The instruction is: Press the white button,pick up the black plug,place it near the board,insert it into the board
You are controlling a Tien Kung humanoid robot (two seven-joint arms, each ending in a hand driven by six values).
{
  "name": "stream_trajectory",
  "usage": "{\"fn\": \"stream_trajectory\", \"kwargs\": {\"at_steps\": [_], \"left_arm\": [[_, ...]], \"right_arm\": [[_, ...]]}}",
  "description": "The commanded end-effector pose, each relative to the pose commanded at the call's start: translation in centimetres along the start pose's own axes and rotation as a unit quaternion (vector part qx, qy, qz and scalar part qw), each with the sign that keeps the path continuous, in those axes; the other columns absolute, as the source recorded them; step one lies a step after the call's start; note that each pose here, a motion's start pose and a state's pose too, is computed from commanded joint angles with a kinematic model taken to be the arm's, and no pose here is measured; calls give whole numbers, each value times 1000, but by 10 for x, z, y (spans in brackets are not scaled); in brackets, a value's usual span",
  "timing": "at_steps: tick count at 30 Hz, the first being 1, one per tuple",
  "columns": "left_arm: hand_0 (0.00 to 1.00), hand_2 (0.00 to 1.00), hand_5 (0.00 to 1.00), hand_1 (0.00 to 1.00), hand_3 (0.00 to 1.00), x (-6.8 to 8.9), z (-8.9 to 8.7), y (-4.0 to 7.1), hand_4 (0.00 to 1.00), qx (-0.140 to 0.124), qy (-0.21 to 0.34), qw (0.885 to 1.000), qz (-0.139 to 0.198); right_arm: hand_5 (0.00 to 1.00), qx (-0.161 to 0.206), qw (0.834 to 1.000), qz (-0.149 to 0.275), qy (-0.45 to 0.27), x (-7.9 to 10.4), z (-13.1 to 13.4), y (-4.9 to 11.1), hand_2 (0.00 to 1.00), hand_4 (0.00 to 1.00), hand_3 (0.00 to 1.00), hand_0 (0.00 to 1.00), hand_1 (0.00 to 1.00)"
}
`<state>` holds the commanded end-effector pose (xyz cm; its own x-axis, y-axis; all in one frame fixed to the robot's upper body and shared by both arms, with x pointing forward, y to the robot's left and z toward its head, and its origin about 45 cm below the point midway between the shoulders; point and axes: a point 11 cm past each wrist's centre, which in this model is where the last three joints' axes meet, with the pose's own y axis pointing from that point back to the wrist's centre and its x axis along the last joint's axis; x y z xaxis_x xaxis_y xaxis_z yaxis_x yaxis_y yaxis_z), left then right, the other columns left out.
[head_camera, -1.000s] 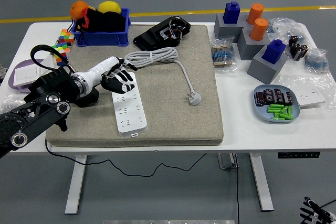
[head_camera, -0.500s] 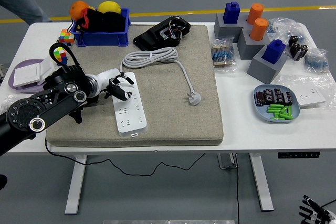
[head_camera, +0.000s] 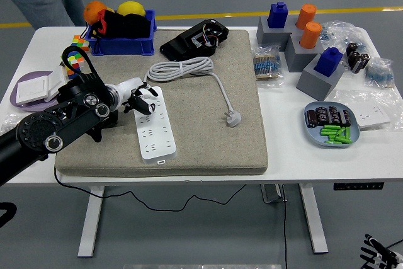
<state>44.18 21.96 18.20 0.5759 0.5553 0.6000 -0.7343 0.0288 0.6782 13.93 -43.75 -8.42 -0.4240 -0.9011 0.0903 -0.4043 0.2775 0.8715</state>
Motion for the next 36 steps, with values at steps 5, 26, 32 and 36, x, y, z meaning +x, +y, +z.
{"fn": "stream_trajectory", "kwargs": {"at_steps": [5, 26, 32, 36], "left_arm": [[2, 105, 2, 49, 763, 6, -4, -3, 480, 11, -6, 1000, 9], [2, 104, 2, 46, 749, 3, -7, -9, 453, 29, -32, 999, 8], [2, 103, 2, 46, 744, 1, -12, -11, 447, 39, -38, 998, 2], [2, 103, 2, 46, 742, 3, -12, -10, 439, 37, -40, 999, 5]], "right_arm": [[477, 0, 1000, 1, 3, 1, 0, 0, 645, 716, 629, 777, 665], [477, -2, 1000, 1, 4, 2, 2, 0, 645, 716, 630, 777, 665], [477, -2, 1000, 1, 3, 2, 2, 0, 645, 716, 630, 777, 665], [477, -1, 1000, 1, 2, 1, 2, 0, 645, 715, 629, 777, 665]]}}
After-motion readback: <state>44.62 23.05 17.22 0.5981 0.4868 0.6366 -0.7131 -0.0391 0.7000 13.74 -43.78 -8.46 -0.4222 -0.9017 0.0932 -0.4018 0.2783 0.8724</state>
